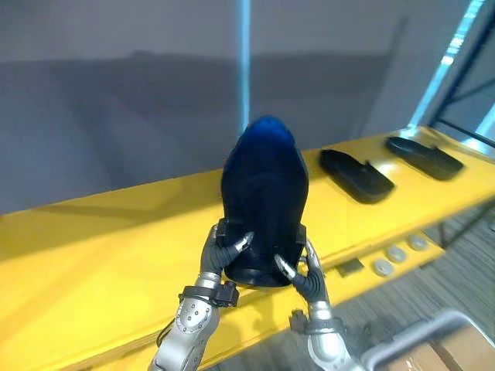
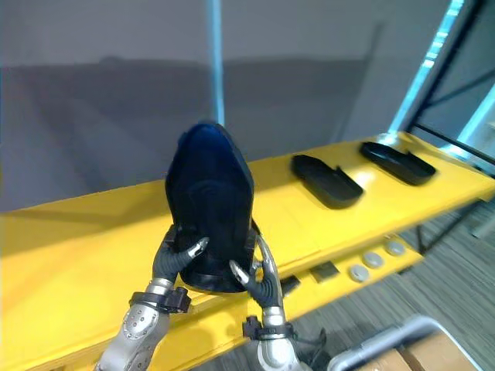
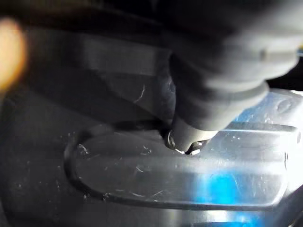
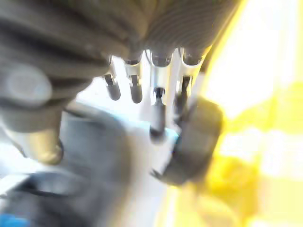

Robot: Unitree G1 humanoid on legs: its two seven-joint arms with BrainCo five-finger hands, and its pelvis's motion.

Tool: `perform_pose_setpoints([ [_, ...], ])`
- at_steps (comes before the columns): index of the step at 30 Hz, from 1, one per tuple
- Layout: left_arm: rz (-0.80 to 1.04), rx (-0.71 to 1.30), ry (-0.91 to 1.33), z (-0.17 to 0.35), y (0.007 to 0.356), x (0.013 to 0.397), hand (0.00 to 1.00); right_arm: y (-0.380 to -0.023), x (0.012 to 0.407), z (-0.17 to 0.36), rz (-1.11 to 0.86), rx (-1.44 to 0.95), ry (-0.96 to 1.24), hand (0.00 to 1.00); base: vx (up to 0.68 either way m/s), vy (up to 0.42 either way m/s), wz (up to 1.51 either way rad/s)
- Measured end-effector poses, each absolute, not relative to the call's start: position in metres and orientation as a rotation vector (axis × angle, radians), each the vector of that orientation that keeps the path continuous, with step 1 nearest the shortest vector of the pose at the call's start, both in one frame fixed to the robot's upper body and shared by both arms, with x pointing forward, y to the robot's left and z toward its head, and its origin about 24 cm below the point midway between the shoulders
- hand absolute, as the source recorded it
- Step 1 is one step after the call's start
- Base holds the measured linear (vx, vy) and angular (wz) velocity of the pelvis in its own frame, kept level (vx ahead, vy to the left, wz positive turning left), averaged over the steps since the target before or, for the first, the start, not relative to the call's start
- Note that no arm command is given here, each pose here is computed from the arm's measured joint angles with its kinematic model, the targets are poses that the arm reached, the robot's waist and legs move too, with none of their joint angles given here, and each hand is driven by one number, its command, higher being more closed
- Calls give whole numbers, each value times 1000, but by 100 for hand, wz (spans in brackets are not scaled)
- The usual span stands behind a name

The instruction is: Walk over and take plastic housings, then place them on the shelf

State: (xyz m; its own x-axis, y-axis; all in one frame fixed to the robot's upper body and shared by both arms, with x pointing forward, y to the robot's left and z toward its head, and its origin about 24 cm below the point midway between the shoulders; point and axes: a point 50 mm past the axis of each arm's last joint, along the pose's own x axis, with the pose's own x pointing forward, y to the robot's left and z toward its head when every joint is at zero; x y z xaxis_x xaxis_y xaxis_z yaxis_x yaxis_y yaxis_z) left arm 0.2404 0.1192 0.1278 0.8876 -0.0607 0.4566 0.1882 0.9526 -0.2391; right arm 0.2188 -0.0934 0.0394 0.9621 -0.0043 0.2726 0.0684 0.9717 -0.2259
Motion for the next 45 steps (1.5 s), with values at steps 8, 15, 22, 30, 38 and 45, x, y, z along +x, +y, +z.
perform_pose_setpoints([
  [8,6,-411,-566,130,138,209,100,-123,221,42,-120,-201,-239,0,96,-120,72],
  [15,280,-307,-492,105,181,194,100,-119,224,59,-23,-166,-298,0,24,117,23],
  [22,272,-89,-449,100,212,188,100,-118,223,56,-18,-85,-263,0,-58,355,-39],
  [30,176,-74,-333,98,220,211,100,-107,212,68,38,-44,-314,0,-20,76,27],
  [38,219,-201,50,28,231,216,100,-132,213,66,51,-155,-306,0,-14,-104,6],
  [45,189,-178,101,19,241,231,100,-156,213,86,99,-209,-366,0,-66,-50,-1],
])
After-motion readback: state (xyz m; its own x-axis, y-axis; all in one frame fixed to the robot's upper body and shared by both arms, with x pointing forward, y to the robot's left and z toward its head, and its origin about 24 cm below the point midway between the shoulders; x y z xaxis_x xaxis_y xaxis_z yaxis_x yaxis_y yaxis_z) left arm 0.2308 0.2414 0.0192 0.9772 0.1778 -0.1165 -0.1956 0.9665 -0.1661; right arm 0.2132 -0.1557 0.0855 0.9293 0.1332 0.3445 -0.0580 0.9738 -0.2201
